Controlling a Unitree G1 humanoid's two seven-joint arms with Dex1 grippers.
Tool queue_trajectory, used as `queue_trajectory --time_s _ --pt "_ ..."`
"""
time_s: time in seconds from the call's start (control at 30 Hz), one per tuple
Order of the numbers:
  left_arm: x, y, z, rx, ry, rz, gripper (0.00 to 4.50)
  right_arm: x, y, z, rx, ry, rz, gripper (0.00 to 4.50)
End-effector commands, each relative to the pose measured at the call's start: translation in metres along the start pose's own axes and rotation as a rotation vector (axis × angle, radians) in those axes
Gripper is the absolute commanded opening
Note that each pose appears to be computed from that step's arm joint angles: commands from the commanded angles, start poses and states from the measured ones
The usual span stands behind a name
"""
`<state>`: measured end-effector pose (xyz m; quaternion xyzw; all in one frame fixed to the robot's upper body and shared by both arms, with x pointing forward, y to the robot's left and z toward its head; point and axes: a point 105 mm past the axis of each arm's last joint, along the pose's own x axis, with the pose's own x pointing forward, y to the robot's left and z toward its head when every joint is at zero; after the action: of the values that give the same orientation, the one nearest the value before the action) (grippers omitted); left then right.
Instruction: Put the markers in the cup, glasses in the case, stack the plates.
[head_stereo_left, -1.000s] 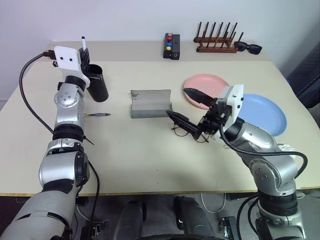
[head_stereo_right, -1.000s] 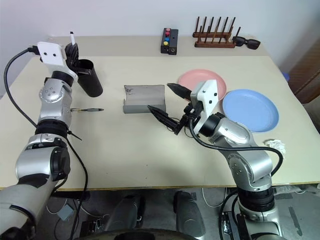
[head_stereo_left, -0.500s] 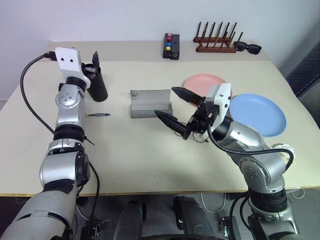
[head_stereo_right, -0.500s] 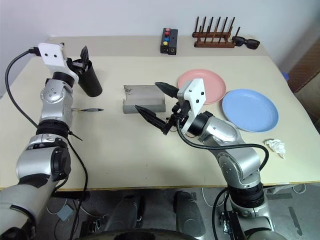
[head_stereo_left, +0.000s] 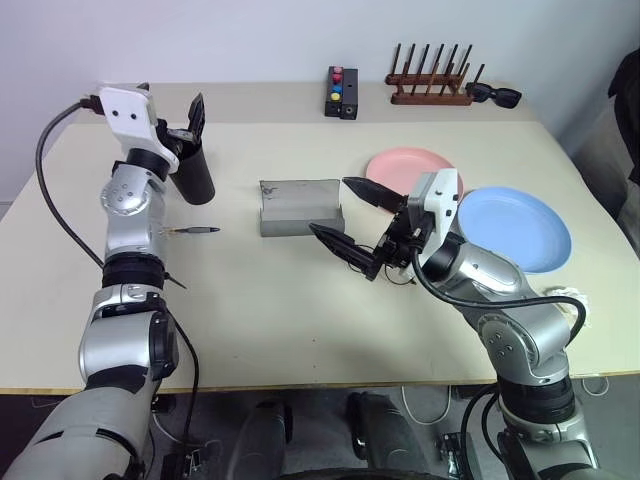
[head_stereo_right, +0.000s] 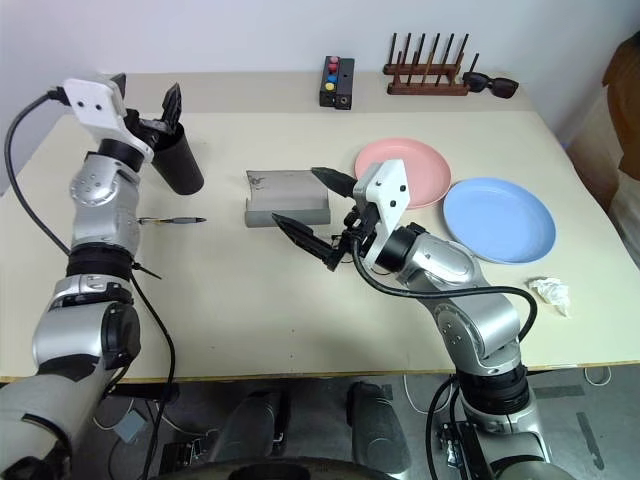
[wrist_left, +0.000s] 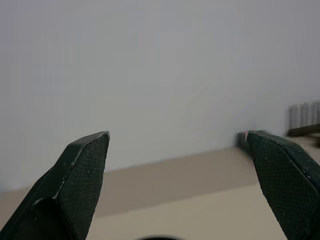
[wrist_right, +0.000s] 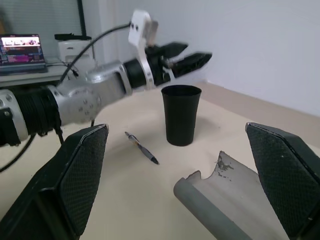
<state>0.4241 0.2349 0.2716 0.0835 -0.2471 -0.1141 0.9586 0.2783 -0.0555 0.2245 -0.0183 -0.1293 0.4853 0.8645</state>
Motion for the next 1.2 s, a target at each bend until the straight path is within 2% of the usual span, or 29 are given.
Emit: queue_trajectory --time_s 0.03,0.13,0.27,0.43,0.7,0.9,1.0,1.2 --pt "-0.01 -0.024 0.031 0.032 0.004 -0.325 4.47 -0.003 -0.001 0.007 -0.032 -0.017 0.003 4.5" --pt "-0.032 -0.038 0.022 0.095 0.175 -0.548 4.47 -0.005 -0.001 0.004 -0.029 -0.004 0.007 4.5" --pt "-0.065 -0.039 -0.01 0.216 0.489 -0.734 4.47 -0.005 0.001 0.001 -0.022 0.007 0.026 4.5" --pt "-0.091 -0.02 -0.045 0.306 0.781 -0.798 4.47 -0.003 0.003 -0.003 -0.016 0.02 0.041 4.5" --pt "-0.098 0.006 -0.084 0.37 1.021 -0.765 4.47 -0.002 0.007 -0.01 -0.02 0.038 0.05 4.5" --pt "-0.098 0.001 -0.095 0.312 1.063 -0.824 4.47 -0.003 0.006 -0.012 -0.022 0.043 0.039 4.5" --pt "-0.102 -0.001 -0.101 0.287 1.089 -0.84 3.68 -0.004 0.006 -0.012 -0.023 0.043 0.035 4.5" --pt "-0.11 0.004 -0.11 0.306 1.135 -0.846 0.62 -0.004 0.006 -0.011 -0.026 0.043 0.033 4.5"
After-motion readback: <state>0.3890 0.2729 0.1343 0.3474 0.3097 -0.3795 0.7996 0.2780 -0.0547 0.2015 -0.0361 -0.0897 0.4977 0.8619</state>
